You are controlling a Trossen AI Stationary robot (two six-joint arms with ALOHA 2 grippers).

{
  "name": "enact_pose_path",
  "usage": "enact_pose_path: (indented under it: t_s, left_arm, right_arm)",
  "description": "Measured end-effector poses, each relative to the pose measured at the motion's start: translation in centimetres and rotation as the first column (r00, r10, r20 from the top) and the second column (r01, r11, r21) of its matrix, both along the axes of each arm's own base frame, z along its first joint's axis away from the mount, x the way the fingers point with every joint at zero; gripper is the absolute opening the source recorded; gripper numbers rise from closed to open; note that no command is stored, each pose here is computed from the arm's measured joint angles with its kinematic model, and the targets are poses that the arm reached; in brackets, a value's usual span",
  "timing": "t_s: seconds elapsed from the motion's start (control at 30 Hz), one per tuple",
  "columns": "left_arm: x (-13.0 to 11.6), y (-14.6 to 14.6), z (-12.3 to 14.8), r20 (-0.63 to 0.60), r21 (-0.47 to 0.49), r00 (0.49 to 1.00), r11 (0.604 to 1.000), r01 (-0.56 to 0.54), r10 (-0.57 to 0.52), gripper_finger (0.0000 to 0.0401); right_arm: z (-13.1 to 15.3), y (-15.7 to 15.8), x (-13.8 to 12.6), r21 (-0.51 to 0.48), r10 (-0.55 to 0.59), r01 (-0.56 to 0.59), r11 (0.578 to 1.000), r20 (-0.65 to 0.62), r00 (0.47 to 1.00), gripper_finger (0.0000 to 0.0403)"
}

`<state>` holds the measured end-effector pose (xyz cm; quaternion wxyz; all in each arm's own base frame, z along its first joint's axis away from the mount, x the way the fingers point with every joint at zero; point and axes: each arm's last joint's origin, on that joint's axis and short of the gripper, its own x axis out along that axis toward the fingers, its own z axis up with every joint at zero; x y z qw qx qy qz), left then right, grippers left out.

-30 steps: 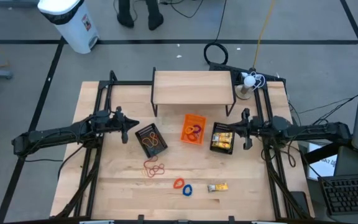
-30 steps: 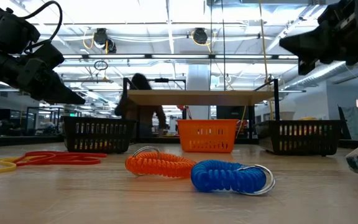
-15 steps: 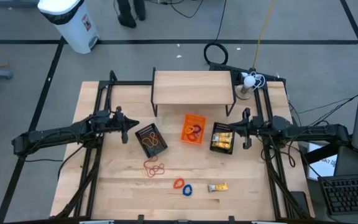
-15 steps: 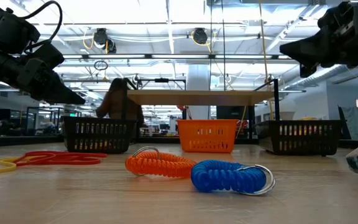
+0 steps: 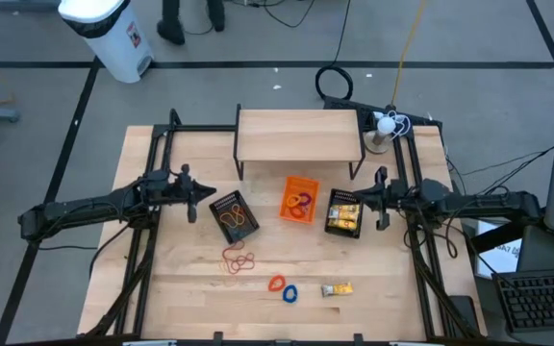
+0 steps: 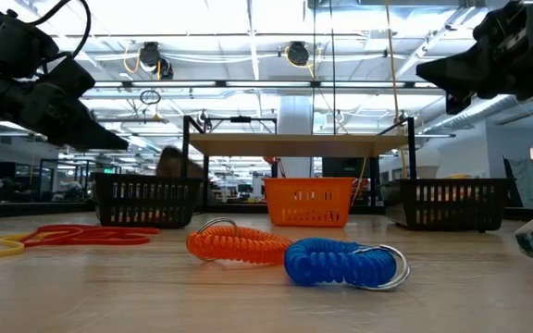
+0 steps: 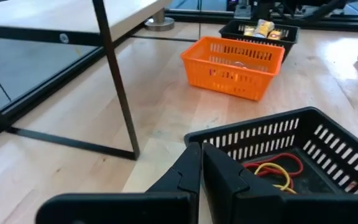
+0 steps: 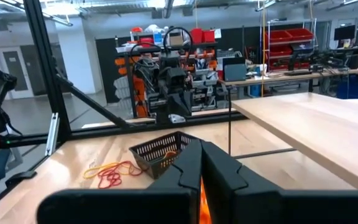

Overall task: Pick & Place Office Desk Supplies
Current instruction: Put the red rubber band into the left black bin

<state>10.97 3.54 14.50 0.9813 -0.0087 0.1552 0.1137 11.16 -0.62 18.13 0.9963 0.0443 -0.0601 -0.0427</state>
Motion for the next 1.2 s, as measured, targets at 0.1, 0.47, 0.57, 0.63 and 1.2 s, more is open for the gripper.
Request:
enact_pose_path:
  t_s: [0.1, 0.47, 0.57, 0.63, 1.2]
  left_arm:
    - [-0.1, 0.1, -0.1, -0.012, -0.005, 0.999, 1.000, -0.031, 0.031, 0.0019]
    - [0.6, -1.1, 0.0, -0.026, -0.235, 1.000, 0.972, -0.003, -0.003, 0.0005]
    - [1.3, -2.4, 1.6, -0.013, -0.220, 0.999, 0.975, 0.044, -0.048, 0.0003]
    - [1.9, -3.5, 3.1, -0.020, -0.209, 0.996, 0.974, 0.084, -0.090, 0.0002]
    - [5.9, -13.9, 2.1, -0.326, -0.357, 0.874, 0.903, 0.239, -0.360, 0.0078]
  right_arm:
    - [-0.1, 0.0, 0.1, -0.003, 0.000, 0.000, 1.000, -0.014, 1.000, 0.0004]
    - [-0.5, 0.0, 0.4, -0.039, -0.005, 0.002, 0.999, -0.058, 0.998, 0.0004]
    - [-0.5, 0.0, 0.4, -0.049, -0.006, 0.003, 0.999, -0.060, 0.998, 0.0004]
    - [-0.5, 0.0, 0.4, -0.049, -0.006, 0.003, 0.999, -0.060, 0.998, 0.0004]
    - [-0.5, 0.0, 0.4, -0.023, -0.002, 0.001, 1.000, -0.058, 0.998, 0.0004]
